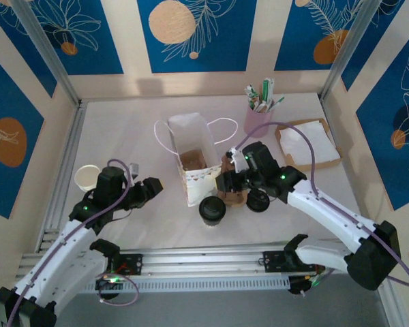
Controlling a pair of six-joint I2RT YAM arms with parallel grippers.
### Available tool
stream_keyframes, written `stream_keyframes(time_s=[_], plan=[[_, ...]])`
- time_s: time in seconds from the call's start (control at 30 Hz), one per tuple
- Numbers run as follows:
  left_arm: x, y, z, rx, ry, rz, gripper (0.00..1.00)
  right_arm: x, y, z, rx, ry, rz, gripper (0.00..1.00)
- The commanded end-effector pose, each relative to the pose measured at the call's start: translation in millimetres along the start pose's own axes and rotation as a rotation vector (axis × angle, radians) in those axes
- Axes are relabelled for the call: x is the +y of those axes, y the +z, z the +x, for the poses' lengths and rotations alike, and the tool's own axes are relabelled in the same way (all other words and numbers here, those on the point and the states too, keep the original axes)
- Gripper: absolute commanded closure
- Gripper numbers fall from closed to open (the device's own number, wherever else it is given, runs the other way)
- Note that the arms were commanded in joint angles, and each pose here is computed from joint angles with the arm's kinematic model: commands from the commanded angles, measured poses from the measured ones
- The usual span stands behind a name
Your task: Pack the takeout coffee
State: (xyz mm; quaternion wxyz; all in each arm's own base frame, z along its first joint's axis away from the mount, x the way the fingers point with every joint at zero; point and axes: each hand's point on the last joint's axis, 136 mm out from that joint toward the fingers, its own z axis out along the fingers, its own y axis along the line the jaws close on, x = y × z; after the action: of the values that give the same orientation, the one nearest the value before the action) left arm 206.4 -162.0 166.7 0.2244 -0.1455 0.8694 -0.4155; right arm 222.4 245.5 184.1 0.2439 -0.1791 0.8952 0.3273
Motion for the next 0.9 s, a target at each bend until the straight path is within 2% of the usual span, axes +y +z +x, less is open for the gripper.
stream_keyframes(time_s=[0.0, 0.6, 0.77, 0.87], plan=[[-2, 1, -3, -0.014, 0.029, 0.023, 0.39, 15, -3, -28, -0.069, -0.044, -0.044, 0.6], [-3, -8, -2, -0.039, 0.027, 0.029, 0.39, -4, 36, -70, -0.042, 0.012, 0.02, 0.63], [-2, -11, 0, -0.039, 0.026, 0.028, 0.39, -3, 34, -67, -0.018, 0.018, 0.017, 0.6], [-3, -12, 1, -0.034, 0.029, 0.031, 0.39, -2, 26, -61, -0.011, 0.021, 0.028, 0.53]])
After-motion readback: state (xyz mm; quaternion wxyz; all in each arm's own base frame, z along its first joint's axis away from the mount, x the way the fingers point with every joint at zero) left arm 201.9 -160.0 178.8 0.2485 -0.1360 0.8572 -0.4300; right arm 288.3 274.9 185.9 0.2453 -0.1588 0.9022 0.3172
